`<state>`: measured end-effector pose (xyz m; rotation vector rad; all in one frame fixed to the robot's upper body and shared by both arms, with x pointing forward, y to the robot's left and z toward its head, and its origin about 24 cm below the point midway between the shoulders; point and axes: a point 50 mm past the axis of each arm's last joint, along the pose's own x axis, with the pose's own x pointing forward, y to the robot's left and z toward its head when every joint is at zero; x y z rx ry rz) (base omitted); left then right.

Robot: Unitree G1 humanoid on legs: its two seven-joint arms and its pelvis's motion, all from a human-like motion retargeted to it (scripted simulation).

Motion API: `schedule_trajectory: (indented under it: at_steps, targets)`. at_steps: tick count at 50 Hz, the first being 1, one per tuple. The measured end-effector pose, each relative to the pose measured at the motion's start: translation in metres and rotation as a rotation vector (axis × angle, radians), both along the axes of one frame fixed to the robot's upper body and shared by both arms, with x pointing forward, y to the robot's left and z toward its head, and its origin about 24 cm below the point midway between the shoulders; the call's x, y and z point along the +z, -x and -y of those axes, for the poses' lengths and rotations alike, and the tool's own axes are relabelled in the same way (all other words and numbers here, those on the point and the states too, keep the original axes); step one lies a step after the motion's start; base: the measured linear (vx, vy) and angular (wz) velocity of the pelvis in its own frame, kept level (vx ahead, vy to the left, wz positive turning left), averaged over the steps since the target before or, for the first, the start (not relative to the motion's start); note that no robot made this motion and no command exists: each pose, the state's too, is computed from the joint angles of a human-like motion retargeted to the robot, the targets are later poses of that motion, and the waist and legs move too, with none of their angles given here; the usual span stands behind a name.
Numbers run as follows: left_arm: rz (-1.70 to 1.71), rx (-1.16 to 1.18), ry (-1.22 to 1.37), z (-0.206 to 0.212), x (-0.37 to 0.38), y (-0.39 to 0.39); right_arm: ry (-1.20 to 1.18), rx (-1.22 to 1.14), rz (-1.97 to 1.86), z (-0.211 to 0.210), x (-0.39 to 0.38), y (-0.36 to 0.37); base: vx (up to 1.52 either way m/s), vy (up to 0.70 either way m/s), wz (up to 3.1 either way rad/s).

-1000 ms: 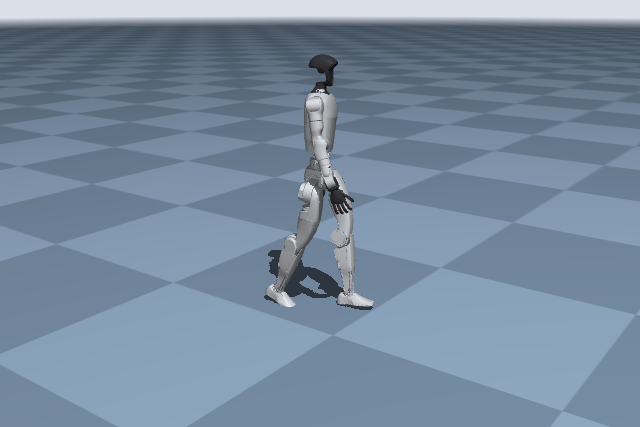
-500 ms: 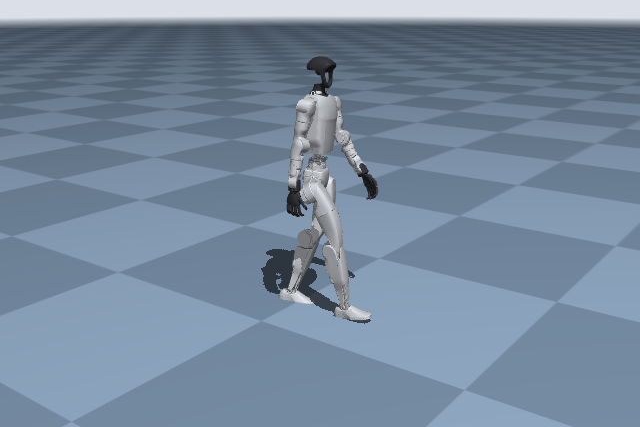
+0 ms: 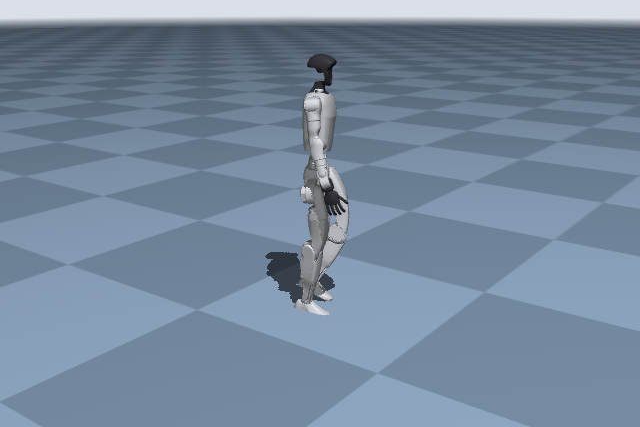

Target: Walk run

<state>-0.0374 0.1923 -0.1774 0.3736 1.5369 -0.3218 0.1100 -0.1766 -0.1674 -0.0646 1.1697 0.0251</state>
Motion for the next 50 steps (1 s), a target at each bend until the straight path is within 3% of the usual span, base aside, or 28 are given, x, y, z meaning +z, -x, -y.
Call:
schedule_trajectory:
  at_steps: [8,15,25,37,43,50]
  targets:
    - [-0.121,0.087,-0.006,0.005,0.004,0.036,-0.003,0.018,0.137,-0.002,0.014,-0.041,0.82,-0.06,-0.50]
    - [-0.069,0.087,0.019,0.010,0.000,0.014,-0.025,-0.004,-0.005,-0.002,-0.002,0.007,0.89,0.08,-0.51]
    - [0.296,0.064,0.008,0.006,0.002,-0.104,0.083,0.030,-0.179,0.013,-0.011,0.079,0.73,0.09,-0.26]
    - [0.650,0.013,0.022,-0.015,0.046,-0.227,0.021,-0.150,-0.348,0.011,-0.011,0.137,0.69,-0.07,0.49]
    - [0.645,0.011,0.047,-0.010,0.043,-0.221,-0.006,-0.170,-0.363,0.007,-0.012,0.139,0.87,-0.22,0.11]
    - [0.409,0.038,0.023,0.001,0.010,-0.131,-0.015,-0.144,-0.324,0.000,-0.014,0.121,0.93,-0.24,0.17]
